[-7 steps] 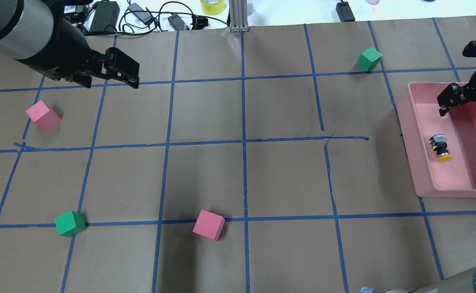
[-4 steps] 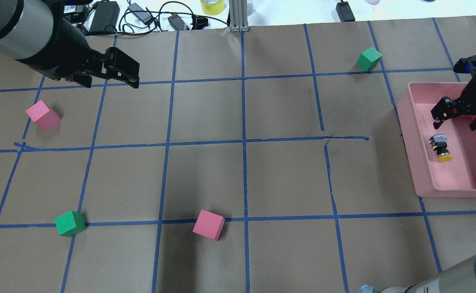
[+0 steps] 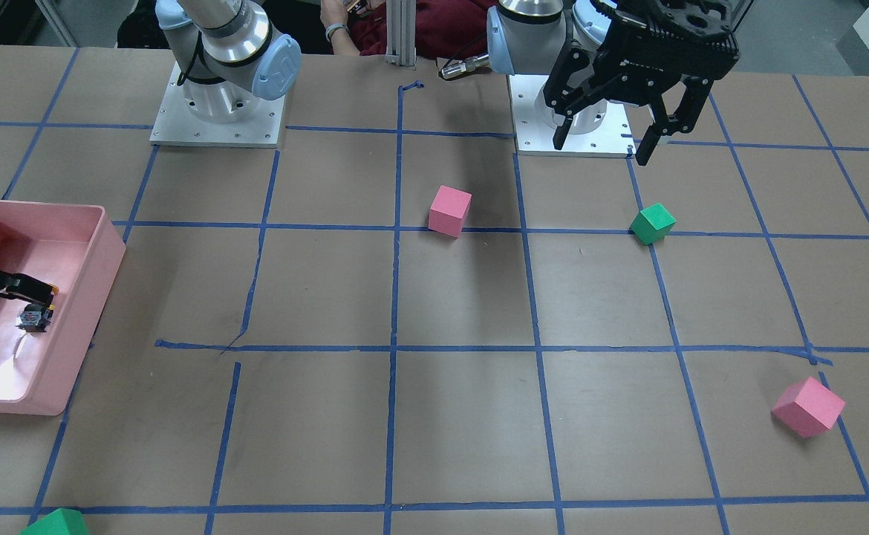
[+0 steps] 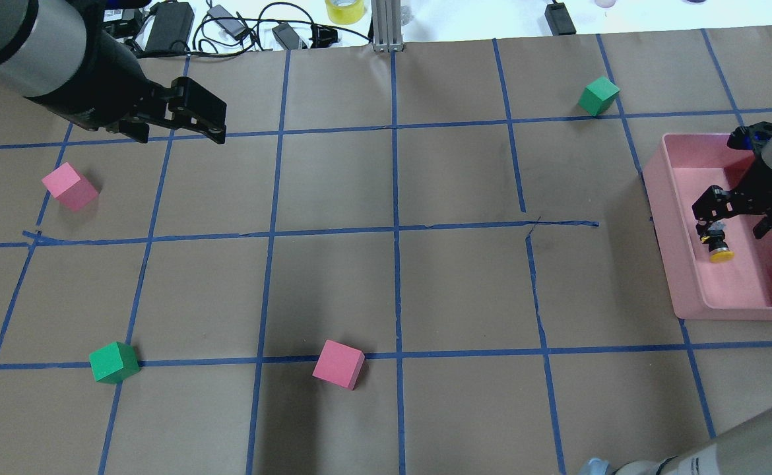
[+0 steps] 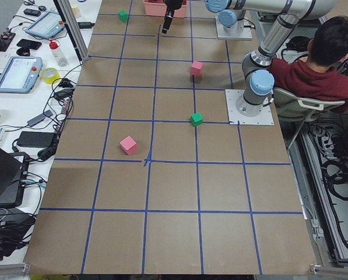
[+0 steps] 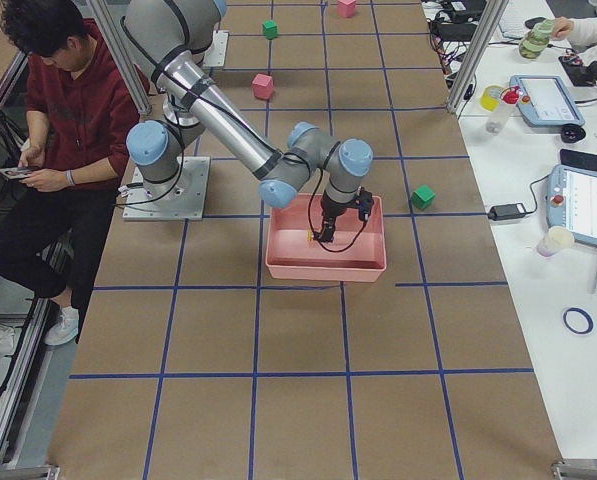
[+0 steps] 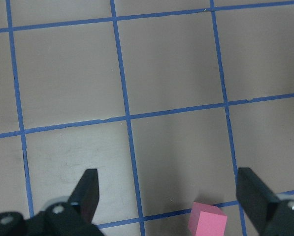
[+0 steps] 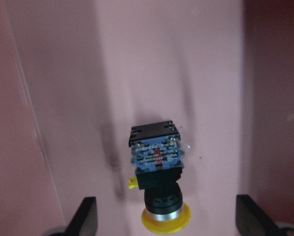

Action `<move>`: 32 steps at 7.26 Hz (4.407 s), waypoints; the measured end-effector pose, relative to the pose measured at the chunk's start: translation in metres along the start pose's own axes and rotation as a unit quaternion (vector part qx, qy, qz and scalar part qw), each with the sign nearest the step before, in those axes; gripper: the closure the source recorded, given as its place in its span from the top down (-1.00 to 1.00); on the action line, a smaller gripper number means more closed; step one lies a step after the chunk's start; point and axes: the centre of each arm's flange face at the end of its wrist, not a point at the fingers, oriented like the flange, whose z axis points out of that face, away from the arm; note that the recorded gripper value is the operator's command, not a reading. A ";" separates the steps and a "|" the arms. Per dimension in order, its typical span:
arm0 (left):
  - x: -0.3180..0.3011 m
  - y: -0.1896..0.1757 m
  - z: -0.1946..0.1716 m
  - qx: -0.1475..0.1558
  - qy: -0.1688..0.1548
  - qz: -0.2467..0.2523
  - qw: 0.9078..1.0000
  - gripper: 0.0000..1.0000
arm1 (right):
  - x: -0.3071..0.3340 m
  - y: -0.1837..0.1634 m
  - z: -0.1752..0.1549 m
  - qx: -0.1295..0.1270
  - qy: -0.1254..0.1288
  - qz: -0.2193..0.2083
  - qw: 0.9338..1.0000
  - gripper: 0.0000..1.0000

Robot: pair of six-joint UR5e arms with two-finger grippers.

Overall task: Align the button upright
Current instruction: 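Lower the right gripper into the bin over the yellow-button switch, then close the right gripper on the switch and lift it, then carry the switch out of the bin toward the table center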

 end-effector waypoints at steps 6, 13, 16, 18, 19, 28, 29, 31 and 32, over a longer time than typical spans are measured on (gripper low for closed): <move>0.001 0.006 0.001 -0.002 0.000 0.000 1.000 1.00 | 0.012 -0.002 0.027 -0.016 -0.002 0.004 1.000 -1.00; 0.001 0.010 0.000 -0.001 0.000 -0.001 1.000 1.00 | 0.009 0.002 -0.037 0.008 -0.004 0.003 1.000 -1.00; 0.001 0.011 -0.001 -0.001 0.000 -0.001 1.000 1.00 | -0.006 -0.012 -0.114 0.014 -0.010 -0.018 1.000 -1.00; 0.002 0.015 -0.001 -0.005 0.001 -0.002 1.000 1.00 | -0.056 -0.020 -0.150 0.028 0.001 -0.053 0.998 -1.00; 0.002 0.017 -0.001 -0.006 0.001 -0.002 1.000 1.00 | -0.101 -0.019 -0.164 0.040 0.008 -0.062 0.997 -1.00; 0.002 0.020 -0.002 -0.005 0.001 -0.001 1.000 1.00 | -0.465 -0.004 -0.097 0.136 -0.007 -0.093 0.986 -1.00; 0.002 0.020 -0.002 -0.005 0.001 -0.001 1.000 1.00 | -0.488 -0.003 -0.090 0.139 -0.012 -0.099 0.985 -1.00; 0.002 0.020 -0.002 -0.006 0.001 -0.001 1.000 1.00 | -0.526 -0.007 -0.079 0.142 -0.019 -0.095 0.985 -1.00; 0.002 0.020 -0.002 -0.006 0.001 -0.002 1.000 1.00 | -0.538 -0.009 -0.077 0.144 -0.022 -0.090 0.985 -1.00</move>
